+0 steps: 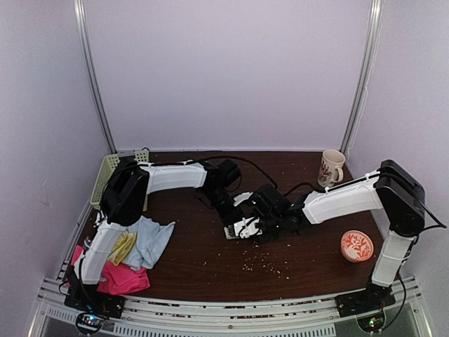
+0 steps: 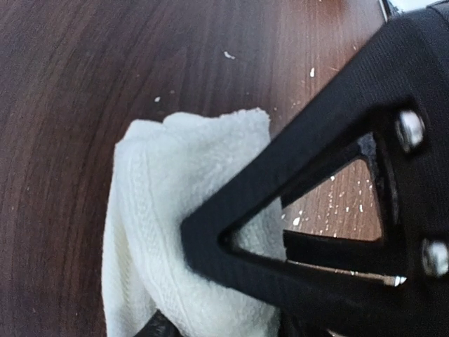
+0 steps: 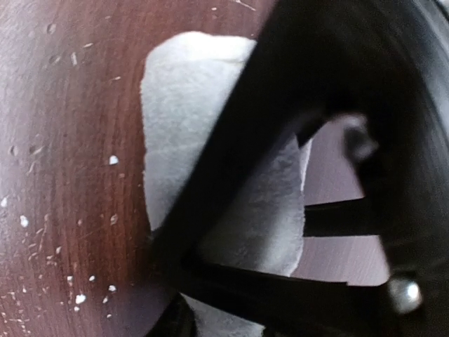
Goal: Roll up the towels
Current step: Roll the towel at the center of the board, then pick up the towel from the center of the board.
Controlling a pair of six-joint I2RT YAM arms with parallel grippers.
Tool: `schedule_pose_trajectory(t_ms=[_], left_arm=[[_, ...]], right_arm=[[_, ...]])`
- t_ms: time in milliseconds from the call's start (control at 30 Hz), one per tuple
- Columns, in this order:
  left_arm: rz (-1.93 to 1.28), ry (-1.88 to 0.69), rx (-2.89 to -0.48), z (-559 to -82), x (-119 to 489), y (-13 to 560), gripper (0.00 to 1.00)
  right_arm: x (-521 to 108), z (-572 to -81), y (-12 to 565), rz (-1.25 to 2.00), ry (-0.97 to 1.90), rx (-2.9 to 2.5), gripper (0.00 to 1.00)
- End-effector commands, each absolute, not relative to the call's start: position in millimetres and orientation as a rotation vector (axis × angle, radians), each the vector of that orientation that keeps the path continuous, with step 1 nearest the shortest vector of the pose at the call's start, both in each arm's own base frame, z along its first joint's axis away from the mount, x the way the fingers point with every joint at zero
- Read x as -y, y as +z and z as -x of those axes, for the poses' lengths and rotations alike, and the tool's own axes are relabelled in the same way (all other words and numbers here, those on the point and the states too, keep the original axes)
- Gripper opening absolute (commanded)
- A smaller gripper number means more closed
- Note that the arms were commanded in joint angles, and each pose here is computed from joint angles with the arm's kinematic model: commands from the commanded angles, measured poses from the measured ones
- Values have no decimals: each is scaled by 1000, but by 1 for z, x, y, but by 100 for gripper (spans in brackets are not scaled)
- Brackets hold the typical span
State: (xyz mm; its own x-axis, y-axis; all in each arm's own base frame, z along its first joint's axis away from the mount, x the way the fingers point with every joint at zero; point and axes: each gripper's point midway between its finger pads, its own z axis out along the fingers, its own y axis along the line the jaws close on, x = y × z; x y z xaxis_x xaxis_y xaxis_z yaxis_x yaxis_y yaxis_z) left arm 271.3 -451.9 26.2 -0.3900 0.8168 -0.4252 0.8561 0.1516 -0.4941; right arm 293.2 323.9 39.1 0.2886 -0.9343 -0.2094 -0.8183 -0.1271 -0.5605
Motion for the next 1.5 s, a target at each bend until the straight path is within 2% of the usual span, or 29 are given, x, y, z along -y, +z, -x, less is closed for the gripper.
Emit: schedule_pose_trajectory(t_ms=[0, 200, 500, 600, 767, 833, 933, 1000, 1033, 1067, 1100, 1133, 1233, 1367, 1467], left_arm=[[-1756, -859, -2509, -259, 415, -12, 43], [-1545, -904, -2390, -296, 411, 33, 56], [-1250, -541, -2289, -345, 369, 84, 57], [-1173, -518, -2241, -345, 360, 110, 56], [-968, -516, -2087, -343, 342, 185, 54], [-922, -494, -1962, -336, 333, 220, 54], [-943, -467, -1688, -300, 329, 263, 56], [-934, -466, -1533, -276, 325, 282, 70], [-923, -475, -1524, -274, 323, 277, 83], [-947, -496, -1534, -273, 327, 265, 92], [-1003, -497, -1551, -273, 333, 249, 94], [-1066, -501, -1585, -273, 342, 232, 92], [-1242, -524, -1649, -265, 373, 201, 78], [-1464, -373, -1535, -236, 404, 172, 73], [-1567, -364, -1567, -232, 419, 151, 68]], right_arm=[[-299, -282, 1, 2099, -260, -1664, 26], [-289, -253, -18, 2210, -108, -1768, 20], [-288, -215, -25, 2329, 249, -1993, 18], [-294, -217, -19, 2304, 370, -2071, 18], [-300, -228, -12, 2279, 527, -2190, 18], [-303, -232, -11, 2267, 580, -2223, 18], [-303, -235, -13, 2255, 633, -2288, 17], [-301, -236, -18, 2251, 666, -2354, 17], [-300, -238, -19, 2244, 678, -2381, 17], [-300, -240, -20, 2230, 688, -2407, 17], [-299, -241, -21, 2222, 699, -2431, 17], [-300, -243, -22, 2213, 709, -2447, 17], [-299, -246, -26, 2200, 730, -2502, 17], [-298, -251, -31, 2193, 754, -2547, 17], [-303, -249, -28, 2180, 829, -2554, 17]])
